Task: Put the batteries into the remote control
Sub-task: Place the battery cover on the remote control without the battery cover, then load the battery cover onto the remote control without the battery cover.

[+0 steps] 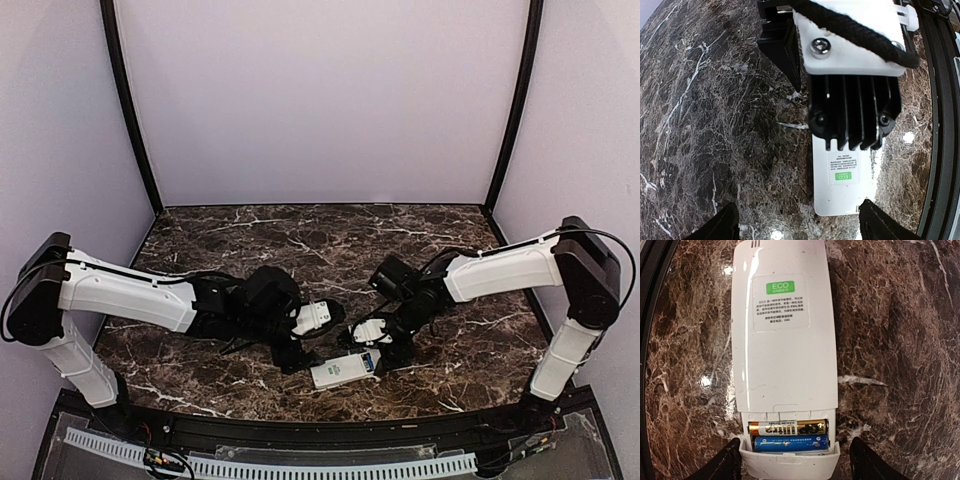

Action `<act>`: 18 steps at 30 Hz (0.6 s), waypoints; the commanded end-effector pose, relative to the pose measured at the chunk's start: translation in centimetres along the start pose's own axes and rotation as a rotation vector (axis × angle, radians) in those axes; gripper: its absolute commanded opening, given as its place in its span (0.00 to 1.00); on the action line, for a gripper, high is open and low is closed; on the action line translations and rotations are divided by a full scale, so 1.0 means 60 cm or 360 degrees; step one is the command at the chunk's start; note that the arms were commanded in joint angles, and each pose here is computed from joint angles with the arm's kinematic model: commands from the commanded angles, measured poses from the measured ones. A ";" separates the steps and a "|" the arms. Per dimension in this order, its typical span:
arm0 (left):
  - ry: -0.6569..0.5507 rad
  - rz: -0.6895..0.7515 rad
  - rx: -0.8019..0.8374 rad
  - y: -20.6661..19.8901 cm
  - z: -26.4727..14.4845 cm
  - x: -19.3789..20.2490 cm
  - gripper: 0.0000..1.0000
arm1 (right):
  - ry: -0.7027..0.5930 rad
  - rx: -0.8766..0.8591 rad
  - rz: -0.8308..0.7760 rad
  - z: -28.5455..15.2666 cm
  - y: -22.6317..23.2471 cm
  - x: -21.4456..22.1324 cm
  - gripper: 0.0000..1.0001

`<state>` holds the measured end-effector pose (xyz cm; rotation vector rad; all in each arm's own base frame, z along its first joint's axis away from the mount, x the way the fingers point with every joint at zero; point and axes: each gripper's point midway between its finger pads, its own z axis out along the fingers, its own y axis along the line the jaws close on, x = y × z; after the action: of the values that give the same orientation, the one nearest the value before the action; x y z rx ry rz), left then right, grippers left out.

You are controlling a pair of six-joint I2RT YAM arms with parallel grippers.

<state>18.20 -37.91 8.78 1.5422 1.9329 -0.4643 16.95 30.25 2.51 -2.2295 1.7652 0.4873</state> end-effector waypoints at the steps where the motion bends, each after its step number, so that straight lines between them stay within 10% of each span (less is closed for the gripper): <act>1: 0.0021 0.0013 -0.0001 0.002 0.001 0.000 0.82 | -0.0115 0.0058 -0.0020 -0.034 -0.010 -0.041 0.72; 11: 0.0032 0.0006 -0.0068 0.012 0.003 0.014 0.81 | -0.0659 0.0403 0.0551 -0.195 -0.097 -0.111 0.68; 18: 0.0240 -0.0010 -0.0169 0.029 0.004 0.051 0.71 | -0.0762 0.0588 0.1747 -0.217 -0.126 -0.037 0.26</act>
<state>19.70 -36.90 7.32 1.5069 1.9848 -0.3466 24.09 30.47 16.05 -1.2401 2.0838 0.6459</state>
